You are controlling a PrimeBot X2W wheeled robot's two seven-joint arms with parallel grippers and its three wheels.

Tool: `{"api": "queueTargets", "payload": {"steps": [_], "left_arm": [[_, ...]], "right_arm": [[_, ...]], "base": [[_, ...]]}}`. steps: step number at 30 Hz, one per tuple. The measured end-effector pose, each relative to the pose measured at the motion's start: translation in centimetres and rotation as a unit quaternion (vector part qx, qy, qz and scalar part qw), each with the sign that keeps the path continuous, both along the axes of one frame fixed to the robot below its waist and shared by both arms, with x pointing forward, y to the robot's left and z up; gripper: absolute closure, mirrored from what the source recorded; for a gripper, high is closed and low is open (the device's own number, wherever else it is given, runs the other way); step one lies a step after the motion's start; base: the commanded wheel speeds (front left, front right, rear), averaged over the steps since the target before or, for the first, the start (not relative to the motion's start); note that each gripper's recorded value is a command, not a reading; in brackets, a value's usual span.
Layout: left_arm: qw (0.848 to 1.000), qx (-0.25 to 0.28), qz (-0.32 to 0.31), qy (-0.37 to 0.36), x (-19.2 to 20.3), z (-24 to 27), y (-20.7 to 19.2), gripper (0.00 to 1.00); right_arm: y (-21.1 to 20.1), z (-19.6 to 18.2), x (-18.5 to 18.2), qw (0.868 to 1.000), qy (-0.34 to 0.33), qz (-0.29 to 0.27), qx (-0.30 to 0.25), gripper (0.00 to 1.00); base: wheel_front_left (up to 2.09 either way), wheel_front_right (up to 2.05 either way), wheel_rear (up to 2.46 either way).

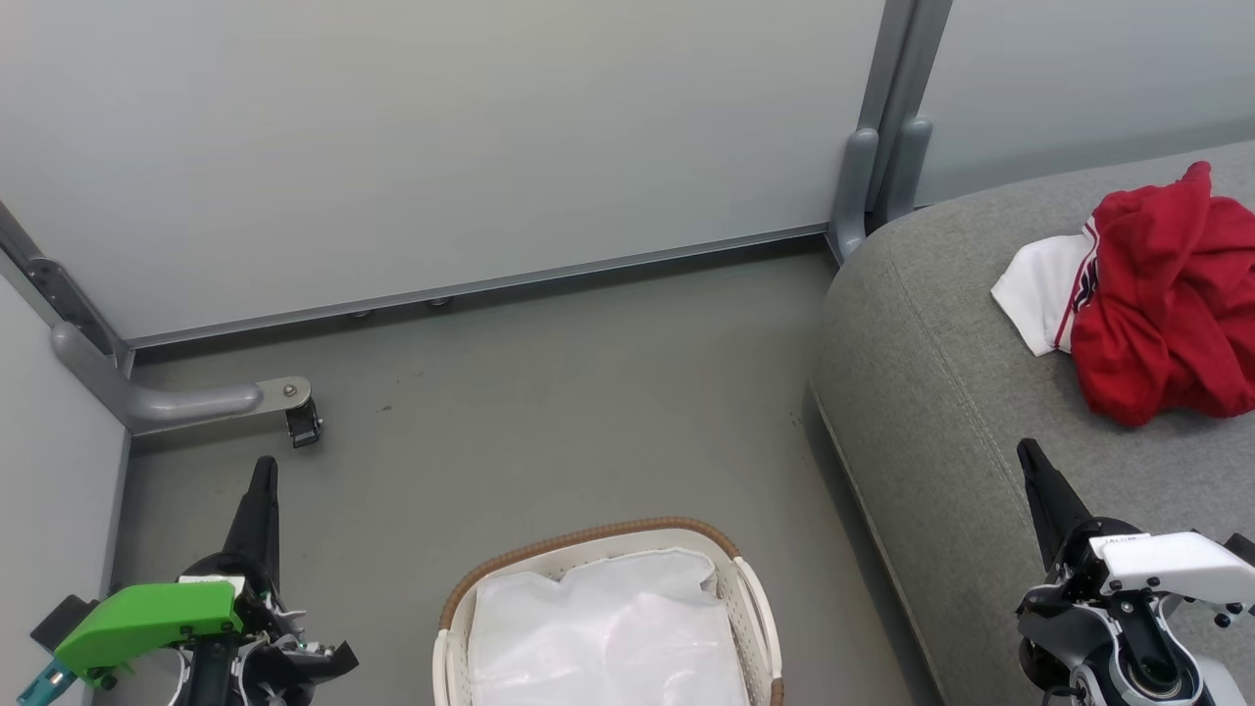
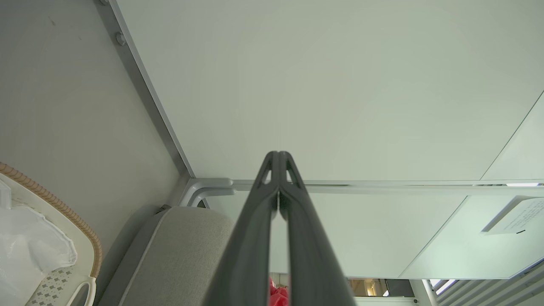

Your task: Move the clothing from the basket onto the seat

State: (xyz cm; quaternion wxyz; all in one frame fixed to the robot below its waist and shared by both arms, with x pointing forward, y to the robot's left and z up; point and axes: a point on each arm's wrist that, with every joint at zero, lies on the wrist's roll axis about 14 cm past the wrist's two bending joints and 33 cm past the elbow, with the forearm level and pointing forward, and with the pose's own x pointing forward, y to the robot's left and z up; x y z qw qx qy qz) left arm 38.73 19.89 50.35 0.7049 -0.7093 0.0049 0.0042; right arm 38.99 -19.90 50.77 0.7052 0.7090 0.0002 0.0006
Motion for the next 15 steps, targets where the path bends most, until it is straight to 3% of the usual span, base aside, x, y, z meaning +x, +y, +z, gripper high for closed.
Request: {"api": "queueTargets", "payload": {"steps": [15], "left_arm": [[1.0,0.0,0.0,0.0,0.0,0.0,0.0,1.0]], "right_arm": [[0.0,0.0,0.0,1.0,0.0,0.0,0.0,1.0]], "base": [[0.0,0.0,0.0]]}}
